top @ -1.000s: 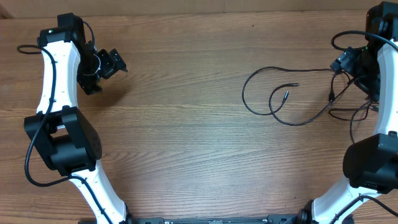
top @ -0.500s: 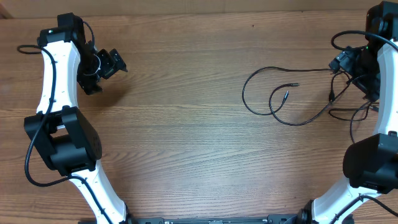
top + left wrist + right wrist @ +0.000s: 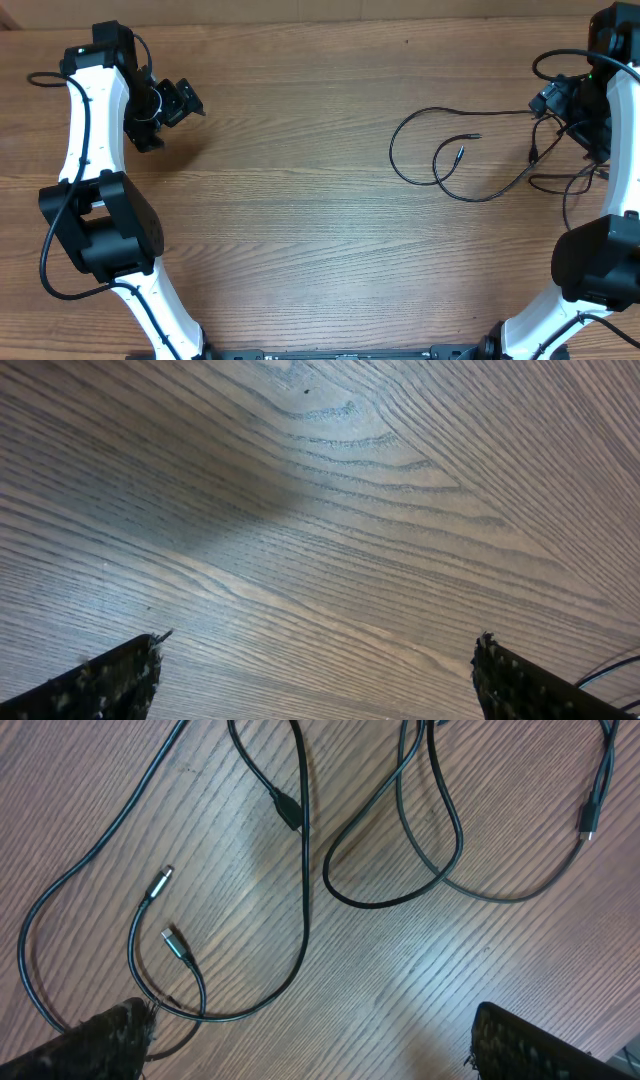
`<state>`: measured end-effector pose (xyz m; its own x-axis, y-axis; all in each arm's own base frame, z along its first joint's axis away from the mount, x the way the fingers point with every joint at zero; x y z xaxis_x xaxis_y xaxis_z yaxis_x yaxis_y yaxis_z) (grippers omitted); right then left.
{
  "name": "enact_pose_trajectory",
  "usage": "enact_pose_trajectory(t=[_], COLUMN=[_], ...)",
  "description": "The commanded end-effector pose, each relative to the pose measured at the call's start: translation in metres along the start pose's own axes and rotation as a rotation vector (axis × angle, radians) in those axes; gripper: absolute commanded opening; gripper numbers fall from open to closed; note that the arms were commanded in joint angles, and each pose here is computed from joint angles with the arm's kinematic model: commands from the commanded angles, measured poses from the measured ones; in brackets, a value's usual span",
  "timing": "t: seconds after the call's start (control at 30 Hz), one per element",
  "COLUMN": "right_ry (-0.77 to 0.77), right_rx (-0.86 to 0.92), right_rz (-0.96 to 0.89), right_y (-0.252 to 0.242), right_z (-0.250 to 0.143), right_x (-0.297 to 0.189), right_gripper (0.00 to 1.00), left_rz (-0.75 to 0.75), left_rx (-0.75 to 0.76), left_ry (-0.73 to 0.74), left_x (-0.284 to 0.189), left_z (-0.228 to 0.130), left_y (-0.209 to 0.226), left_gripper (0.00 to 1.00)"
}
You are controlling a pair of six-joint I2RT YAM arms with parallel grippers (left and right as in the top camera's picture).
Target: Untangle cables
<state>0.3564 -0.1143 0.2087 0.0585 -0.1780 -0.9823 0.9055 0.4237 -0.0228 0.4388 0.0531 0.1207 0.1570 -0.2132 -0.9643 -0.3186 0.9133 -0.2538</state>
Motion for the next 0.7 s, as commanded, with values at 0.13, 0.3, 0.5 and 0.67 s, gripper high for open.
enact_pose_trajectory(t=[0.13, 0.3, 0.5, 0.67], right_ry=[-0.018, -0.018, -0.018, -0.018], right_rx=[0.009, 0.009, 0.009, 0.009], right_rz=[0.03, 0.03, 0.03, 0.03], right_y=[-0.0016, -0.0016, -0.0016, -0.0016], right_z=[-0.0001, -0.0001, -0.0001, -0.0001], right_x=[-0.0109, -0.0109, -0.0109, -0.0109], right_gripper=[1.0, 1.0, 1.0, 1.0], left_rz=[-0.01, -0.01, -0.009, -0.01], left_rx=[0.007, 0.007, 0.004, 0.006], left_ry=[-0.002, -0.002, 0.002, -0.002], left_x=[-0.0019, -0.0019, 0.0001, -0.0014], left_z=[-0.0015, -0.0015, -0.0015, -0.0014], left_y=[-0.0055, -0.0055, -0.0043, -0.0052], left_gripper=[1.0, 0.99, 0.99, 1.0])
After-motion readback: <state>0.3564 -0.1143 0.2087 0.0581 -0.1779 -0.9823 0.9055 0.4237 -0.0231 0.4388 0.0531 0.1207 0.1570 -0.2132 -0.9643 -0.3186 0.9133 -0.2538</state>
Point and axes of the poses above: each gripper's point midway between its finger pads, its own x axis out along the fingers, its own y axis along the line the jaws close on, z = x × y, the point moved 1 cm from there along -x, back along the fingers, and after that the axes turned 15 degrees about x, right-handed, at the moved point
